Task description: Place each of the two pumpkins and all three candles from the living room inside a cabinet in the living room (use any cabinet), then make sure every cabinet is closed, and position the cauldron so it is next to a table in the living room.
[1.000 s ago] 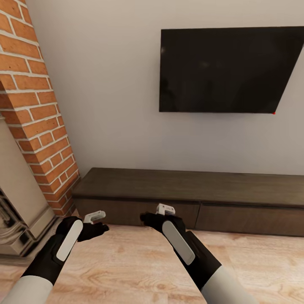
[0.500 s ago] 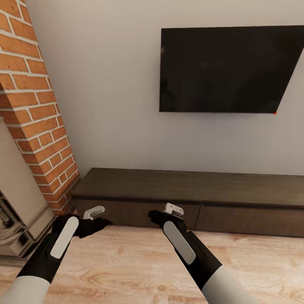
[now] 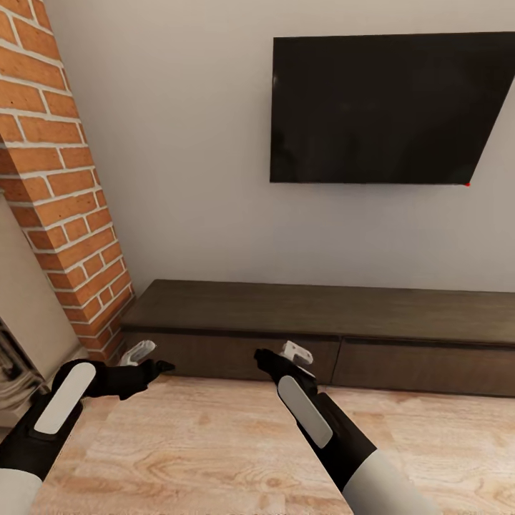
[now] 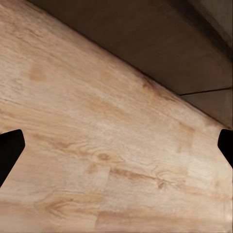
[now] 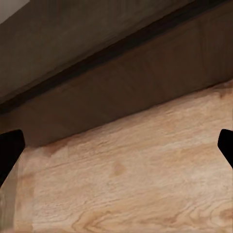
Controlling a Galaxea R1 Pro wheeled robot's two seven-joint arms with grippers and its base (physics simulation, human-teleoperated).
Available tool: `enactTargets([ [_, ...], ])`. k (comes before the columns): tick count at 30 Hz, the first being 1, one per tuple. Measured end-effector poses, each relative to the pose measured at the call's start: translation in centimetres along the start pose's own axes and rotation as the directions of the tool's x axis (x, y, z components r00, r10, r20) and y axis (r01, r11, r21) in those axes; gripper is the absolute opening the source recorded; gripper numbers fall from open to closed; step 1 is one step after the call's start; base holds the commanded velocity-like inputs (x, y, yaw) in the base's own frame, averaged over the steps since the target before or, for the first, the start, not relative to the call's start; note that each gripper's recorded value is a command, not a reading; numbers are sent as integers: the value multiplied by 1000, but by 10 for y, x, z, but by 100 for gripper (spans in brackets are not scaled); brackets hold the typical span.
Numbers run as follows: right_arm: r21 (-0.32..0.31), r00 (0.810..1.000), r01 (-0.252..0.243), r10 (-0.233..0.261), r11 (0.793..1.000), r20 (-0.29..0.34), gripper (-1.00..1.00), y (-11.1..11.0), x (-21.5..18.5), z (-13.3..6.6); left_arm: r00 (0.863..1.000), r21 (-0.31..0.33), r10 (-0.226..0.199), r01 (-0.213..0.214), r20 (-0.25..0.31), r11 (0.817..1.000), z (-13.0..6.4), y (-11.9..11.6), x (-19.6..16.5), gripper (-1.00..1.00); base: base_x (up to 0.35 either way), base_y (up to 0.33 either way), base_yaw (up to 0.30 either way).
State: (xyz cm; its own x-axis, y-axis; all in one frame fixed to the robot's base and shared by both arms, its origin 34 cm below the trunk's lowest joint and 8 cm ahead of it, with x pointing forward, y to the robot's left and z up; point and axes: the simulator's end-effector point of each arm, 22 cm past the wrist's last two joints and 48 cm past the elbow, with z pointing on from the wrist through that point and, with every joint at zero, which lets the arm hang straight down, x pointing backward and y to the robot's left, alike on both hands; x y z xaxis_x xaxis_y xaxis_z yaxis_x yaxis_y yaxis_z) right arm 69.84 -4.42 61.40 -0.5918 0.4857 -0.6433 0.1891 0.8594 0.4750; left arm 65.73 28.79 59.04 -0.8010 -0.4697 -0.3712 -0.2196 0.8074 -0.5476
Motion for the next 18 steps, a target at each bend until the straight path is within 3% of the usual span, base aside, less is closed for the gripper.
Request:
enactTargets([
  [1,-71,999,-53,52,996,-11,100,13,2,1,1000,32,-22,22,-8,999,-1,-2,1,100,0,0,0],
  [2,-95,997,-79,77,992,-20,100,16,4,2,1000,41,-29,30,-11,999,-1,-2,3,100,0,0,0],
  [3,-132,990,-139,134,981,-44,100,19,6,4,999,57,-42,43,-18,997,-1,-2,5,100,0,0,0],
  [6,-193,942,-331,313,924,-119,100,6,8,16,996,106,-80,84,-39,991,-2,-1,13,100,0,0,0],
  [8,-230,910,-412,387,882,-148,100,-7,9,24,994,144,-100,106,-49,984,-5,-3,17,100,0,0,0],
  [14,-310,856,-516,494,799,-153,100,-45,8,41,990,222,-118,131,-74,966,-9,-10,35,100,0,0,0],
  [18,-328,835,-546,532,770,-140,100,-58,4,45,989,234,-122,137,-79,963,-6,-6,42,100,0,0,0],
])
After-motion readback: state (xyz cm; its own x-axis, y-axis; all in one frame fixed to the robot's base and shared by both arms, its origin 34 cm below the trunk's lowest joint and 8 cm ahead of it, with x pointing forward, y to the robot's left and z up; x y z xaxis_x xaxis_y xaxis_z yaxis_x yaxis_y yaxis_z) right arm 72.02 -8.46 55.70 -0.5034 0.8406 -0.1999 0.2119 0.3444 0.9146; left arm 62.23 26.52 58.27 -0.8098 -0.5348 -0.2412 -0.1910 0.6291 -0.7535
